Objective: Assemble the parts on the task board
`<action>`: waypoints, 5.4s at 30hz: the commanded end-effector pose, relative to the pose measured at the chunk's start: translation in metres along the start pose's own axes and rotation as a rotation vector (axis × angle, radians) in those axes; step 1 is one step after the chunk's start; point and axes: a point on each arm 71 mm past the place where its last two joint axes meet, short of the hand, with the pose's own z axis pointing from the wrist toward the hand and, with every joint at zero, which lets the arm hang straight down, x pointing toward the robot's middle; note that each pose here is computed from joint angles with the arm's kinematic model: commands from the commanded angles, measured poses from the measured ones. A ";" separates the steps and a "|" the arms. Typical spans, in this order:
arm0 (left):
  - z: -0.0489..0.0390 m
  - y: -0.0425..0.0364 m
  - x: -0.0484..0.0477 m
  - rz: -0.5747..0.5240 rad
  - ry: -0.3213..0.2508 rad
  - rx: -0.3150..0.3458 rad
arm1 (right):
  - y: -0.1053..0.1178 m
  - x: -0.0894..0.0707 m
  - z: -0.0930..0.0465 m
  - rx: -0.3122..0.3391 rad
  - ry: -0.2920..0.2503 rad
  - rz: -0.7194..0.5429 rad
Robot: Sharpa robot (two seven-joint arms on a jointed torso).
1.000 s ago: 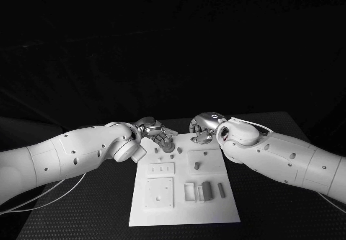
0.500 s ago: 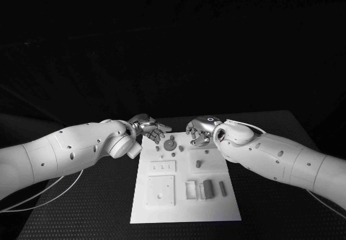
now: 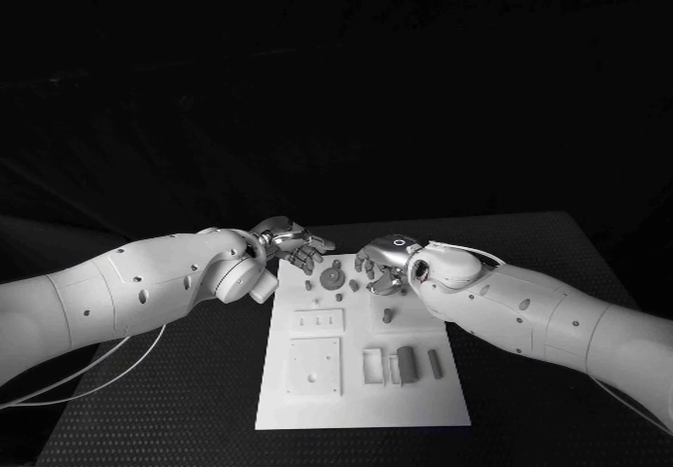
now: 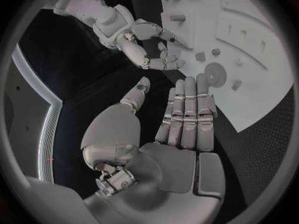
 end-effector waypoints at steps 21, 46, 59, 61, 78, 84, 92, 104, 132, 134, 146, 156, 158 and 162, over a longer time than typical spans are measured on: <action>-0.0033 -0.0031 0.0015 -0.018 0.007 0.031 | 0.000 0.006 0.006 -0.028 0.001 -0.033; -0.0060 -0.0055 0.0037 -0.024 0.016 0.040 | -0.004 0.011 0.010 0.001 0.050 -0.035; -0.0061 -0.0055 0.0034 -0.025 0.016 0.040 | -0.007 0.013 0.009 0.010 0.070 -0.044; -0.0060 -0.0056 0.0036 -0.025 0.018 0.040 | -0.007 0.013 0.009 0.011 0.070 -0.045; -0.0058 -0.0059 0.0042 -0.025 0.020 0.040 | -0.005 0.013 0.010 0.012 0.073 -0.050; -0.0055 -0.0060 0.0043 -0.025 0.020 0.039 | -0.006 0.013 0.010 0.018 0.070 -0.051; -0.0052 -0.0056 0.0035 -0.025 0.018 0.039 | -0.008 0.012 0.010 0.023 0.064 -0.052; -0.0054 -0.0053 0.0021 -0.025 0.014 0.044 | -0.011 0.012 0.008 0.029 0.052 -0.045; -0.0105 -0.0095 -0.0045 -0.025 0.051 0.187 | -0.045 -0.015 -0.011 0.130 -0.005 0.412; -0.0104 -0.0099 -0.0041 -0.025 0.053 0.190 | -0.048 -0.016 -0.013 0.137 -0.002 0.463; -0.0120 -0.0133 -0.0111 0.054 -0.023 0.270 | -0.067 -0.016 -0.034 0.153 0.032 0.875; -0.0128 -0.0192 0.0013 0.170 -0.065 0.378 | -0.085 -0.019 -0.053 0.159 0.046 1.305; -0.0136 -0.0214 0.0057 0.220 -0.078 0.423 | -0.087 -0.019 -0.057 0.152 0.055 1.378; -0.0159 -0.0256 0.0143 0.306 -0.098 0.510 | -0.088 -0.018 -0.061 0.127 0.078 1.489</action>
